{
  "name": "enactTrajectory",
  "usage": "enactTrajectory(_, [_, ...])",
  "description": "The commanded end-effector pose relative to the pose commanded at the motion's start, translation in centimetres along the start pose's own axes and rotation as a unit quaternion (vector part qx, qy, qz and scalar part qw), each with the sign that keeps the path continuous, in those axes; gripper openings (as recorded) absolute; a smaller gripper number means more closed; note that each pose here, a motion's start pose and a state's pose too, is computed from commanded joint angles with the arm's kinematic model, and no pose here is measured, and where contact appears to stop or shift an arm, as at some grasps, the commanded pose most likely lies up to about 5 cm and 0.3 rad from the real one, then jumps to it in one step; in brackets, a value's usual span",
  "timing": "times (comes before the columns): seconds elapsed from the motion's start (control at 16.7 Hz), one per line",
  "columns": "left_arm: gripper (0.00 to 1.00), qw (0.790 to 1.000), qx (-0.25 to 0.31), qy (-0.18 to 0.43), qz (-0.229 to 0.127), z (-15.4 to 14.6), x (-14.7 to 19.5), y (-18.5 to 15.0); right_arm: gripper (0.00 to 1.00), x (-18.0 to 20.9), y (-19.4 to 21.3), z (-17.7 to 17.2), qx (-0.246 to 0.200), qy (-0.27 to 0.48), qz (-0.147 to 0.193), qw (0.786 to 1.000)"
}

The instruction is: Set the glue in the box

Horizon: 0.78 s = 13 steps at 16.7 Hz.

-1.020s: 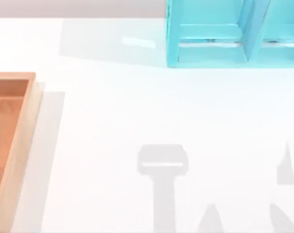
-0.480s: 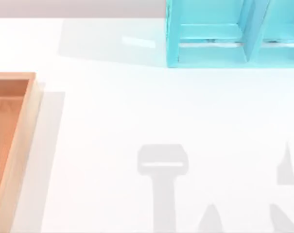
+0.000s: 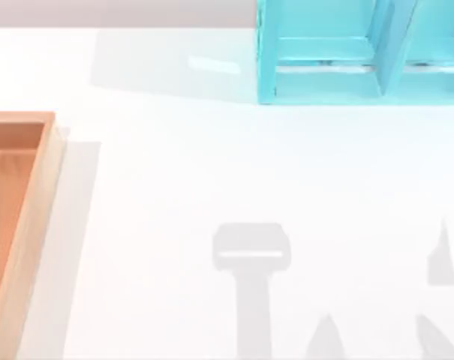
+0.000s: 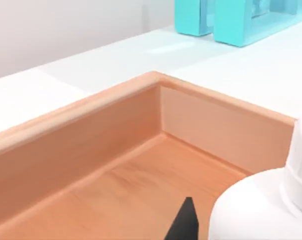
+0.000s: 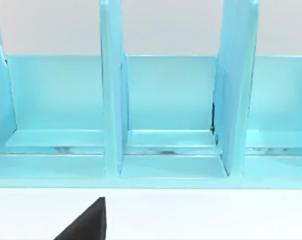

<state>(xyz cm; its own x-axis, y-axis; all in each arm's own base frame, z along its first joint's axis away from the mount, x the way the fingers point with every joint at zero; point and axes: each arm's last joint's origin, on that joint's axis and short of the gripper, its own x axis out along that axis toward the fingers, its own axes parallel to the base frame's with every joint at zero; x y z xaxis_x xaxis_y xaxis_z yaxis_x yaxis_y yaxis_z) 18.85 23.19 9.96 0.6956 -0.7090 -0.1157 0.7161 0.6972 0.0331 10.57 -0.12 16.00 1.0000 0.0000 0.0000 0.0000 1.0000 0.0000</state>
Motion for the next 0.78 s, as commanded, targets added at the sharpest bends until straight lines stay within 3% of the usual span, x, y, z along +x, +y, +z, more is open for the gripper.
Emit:
enactTrajectory(0.36, [0.00,0.996,0.070,0.051,0.030,-0.6,-0.2,0.9,1.00,0.0,0.0,0.0,0.000,0.000,0.000,1.000])
enactTrajectory(0.78, [0.00,0.998,0.043,0.029,0.033,-1.1,3.3,1.0,1.00,0.0,0.0,0.0,0.000,0.000,0.000,1.000])
